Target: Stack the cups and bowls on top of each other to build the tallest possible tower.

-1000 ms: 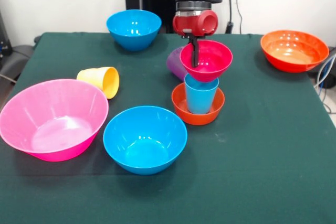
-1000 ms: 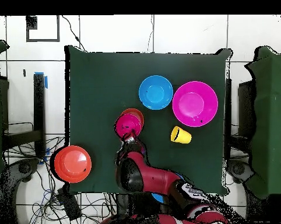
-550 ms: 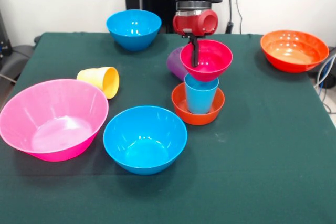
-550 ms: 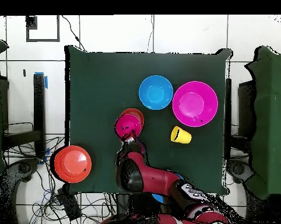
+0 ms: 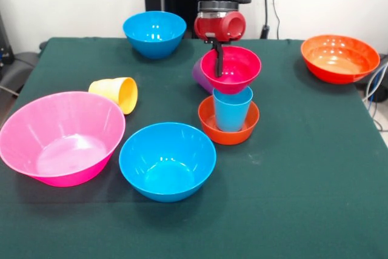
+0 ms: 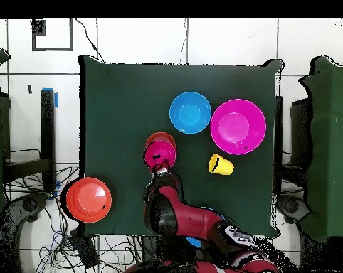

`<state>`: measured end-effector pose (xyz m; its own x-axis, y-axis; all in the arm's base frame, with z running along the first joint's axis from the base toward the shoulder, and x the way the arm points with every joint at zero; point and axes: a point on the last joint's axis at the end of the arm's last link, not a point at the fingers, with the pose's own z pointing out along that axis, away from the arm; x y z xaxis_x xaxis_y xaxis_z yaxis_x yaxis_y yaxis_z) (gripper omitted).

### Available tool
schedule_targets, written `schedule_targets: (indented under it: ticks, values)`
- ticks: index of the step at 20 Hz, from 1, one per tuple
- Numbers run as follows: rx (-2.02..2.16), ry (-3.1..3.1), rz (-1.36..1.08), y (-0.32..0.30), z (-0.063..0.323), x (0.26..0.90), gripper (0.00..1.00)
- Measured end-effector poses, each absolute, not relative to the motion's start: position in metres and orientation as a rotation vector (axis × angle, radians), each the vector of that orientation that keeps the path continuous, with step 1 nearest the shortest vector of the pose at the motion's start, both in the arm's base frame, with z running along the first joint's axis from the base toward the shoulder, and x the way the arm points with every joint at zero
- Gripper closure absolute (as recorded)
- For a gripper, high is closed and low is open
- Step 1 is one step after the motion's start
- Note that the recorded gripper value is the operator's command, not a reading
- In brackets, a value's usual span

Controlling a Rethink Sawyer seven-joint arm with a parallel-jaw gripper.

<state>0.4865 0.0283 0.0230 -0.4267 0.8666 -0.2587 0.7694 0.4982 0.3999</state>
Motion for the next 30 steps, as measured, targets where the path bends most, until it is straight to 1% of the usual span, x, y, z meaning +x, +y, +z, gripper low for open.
schedule_targets:
  ticks: [9, 16, 30]
  values:
    - [1.289, 2.307, 0.253, 0.031, 0.024, 0.479, 1.0]
    - [1.267, 2.303, 0.231, 0.04, 0.017, 0.473, 1.0]
    - [1.258, 2.244, 0.235, 0.031, 0.008, 0.471, 1.0]
